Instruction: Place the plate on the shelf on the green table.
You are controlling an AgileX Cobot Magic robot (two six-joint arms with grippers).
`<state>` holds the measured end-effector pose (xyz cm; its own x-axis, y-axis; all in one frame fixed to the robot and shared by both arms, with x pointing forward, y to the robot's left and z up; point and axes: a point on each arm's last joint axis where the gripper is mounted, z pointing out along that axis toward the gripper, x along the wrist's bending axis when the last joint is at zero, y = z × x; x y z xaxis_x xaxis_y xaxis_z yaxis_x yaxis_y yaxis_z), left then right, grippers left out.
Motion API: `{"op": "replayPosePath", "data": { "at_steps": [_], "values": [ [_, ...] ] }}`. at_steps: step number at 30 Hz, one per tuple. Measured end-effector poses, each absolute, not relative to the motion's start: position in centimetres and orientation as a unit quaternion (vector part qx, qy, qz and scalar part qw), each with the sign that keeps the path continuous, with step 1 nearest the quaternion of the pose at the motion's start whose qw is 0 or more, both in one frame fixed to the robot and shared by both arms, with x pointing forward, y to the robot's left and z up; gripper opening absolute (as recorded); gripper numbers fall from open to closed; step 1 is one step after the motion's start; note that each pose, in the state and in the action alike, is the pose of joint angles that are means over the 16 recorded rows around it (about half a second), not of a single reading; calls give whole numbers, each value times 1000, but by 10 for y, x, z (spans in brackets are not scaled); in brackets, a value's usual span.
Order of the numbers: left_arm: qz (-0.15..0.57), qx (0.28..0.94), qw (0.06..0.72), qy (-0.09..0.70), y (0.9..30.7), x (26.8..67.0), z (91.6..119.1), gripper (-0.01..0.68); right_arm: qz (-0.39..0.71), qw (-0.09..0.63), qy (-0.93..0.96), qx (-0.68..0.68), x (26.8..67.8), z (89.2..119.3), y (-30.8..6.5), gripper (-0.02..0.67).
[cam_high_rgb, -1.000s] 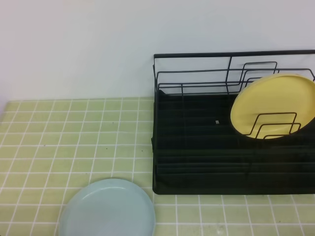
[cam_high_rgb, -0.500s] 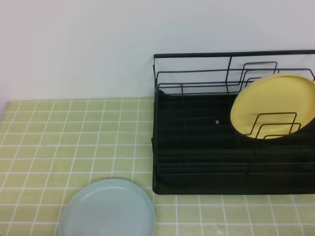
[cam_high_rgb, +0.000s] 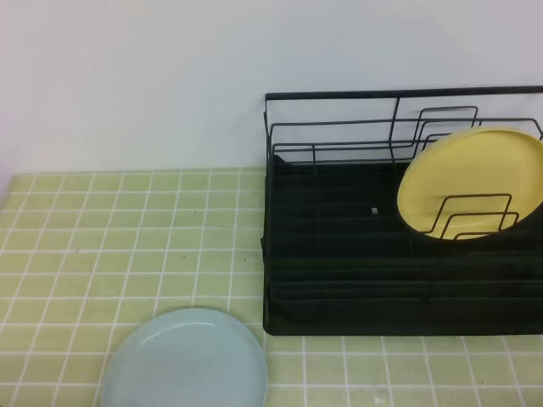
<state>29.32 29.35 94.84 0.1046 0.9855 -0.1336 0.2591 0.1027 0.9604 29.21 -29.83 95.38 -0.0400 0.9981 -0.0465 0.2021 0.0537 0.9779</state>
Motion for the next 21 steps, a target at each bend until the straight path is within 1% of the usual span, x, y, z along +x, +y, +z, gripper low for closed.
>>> {"op": "replayPosePath", "data": {
  "at_steps": [13,17,21],
  "values": [
    [364,555,497,559,293,293,949,0,462,443,554,533,293,956,-297,-4],
    [344,538,516,571,291,293,950,0,494,437,529,534,293,961,-296,-4],
    [305,504,549,593,288,293,951,0,550,418,480,541,294,969,-294,-4]
  ]
}}
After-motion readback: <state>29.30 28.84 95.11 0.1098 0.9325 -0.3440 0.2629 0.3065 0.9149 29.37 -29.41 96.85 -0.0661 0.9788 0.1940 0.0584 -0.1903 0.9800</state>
